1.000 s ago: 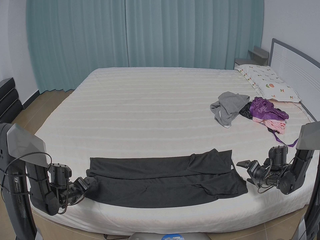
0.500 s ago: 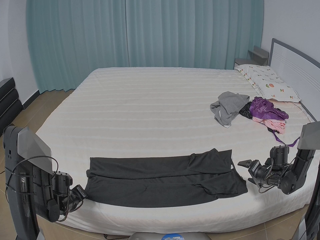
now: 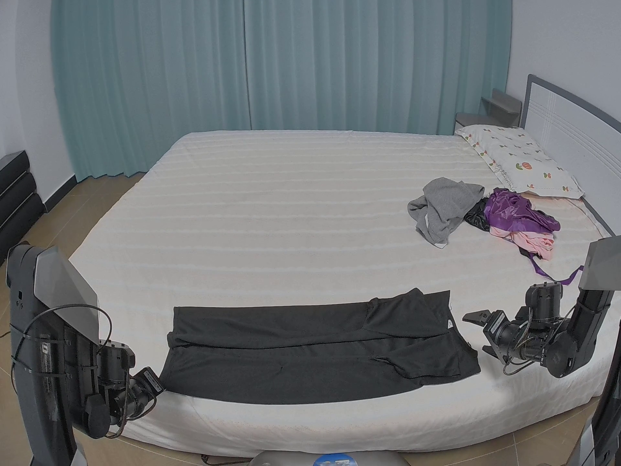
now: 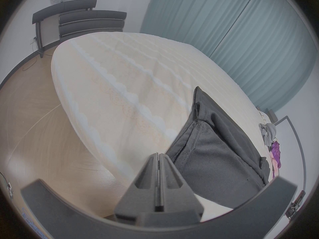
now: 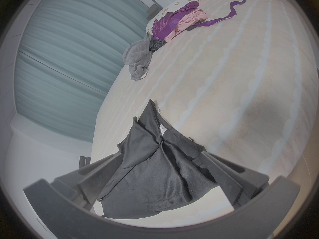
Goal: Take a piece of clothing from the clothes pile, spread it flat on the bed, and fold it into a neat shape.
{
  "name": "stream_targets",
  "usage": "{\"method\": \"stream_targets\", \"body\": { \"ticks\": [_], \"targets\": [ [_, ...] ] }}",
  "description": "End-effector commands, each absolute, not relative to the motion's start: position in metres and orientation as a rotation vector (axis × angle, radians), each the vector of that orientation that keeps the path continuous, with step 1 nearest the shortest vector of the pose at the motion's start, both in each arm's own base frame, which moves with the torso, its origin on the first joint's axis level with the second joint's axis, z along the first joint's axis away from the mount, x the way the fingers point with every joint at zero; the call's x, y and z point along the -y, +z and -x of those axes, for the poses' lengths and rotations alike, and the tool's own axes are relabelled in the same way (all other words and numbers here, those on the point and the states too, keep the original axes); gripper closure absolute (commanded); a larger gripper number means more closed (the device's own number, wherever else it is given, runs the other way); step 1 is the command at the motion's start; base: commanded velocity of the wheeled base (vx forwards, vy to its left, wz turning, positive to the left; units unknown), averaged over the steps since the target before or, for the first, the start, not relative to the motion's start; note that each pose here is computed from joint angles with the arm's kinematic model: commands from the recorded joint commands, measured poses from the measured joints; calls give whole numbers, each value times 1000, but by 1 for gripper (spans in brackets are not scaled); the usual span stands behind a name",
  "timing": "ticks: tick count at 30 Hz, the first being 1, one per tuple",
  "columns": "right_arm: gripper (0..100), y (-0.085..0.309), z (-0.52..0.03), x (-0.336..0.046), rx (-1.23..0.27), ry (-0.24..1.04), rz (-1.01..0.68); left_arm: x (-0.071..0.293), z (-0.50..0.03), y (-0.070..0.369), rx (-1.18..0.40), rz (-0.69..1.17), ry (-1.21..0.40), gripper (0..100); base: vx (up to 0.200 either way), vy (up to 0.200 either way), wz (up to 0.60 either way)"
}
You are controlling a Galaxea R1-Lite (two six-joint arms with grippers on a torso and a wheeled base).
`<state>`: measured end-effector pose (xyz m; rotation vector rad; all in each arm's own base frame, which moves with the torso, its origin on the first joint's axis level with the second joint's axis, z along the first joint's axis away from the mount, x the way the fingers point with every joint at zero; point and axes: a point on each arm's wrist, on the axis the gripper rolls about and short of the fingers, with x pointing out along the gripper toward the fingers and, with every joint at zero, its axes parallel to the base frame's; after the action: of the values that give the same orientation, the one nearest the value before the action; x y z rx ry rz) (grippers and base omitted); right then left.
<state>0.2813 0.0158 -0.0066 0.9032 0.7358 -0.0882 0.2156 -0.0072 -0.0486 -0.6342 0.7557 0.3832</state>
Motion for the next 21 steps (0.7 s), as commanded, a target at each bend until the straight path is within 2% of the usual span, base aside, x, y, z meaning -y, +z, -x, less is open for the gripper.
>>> {"method": "stream_targets", "body": {
  "ticks": [1, 3, 4, 9, 21],
  "targets": [
    [0, -6, -281, -16, -737, -87, -903, 7, -212, -48, -762, 637, 389, 100, 0, 0, 0],
    [0, -6, -280, -16, -738, -87, -902, 7, -212, -48, -763, 641, 386, 100, 0, 0, 0],
    [0, -4, -278, -16, -735, -86, -899, 7, -212, -48, -763, 644, 383, 0, 0, 0, 0],
    [0, 15, -256, -21, -739, -29, -818, 7, -214, -46, -757, 663, 360, 0, 0, 0, 0],
    [0, 5, -254, -30, -797, -13, -749, 16, -222, -49, -759, 717, 297, 0, 0, 0, 0]
  ]
}}
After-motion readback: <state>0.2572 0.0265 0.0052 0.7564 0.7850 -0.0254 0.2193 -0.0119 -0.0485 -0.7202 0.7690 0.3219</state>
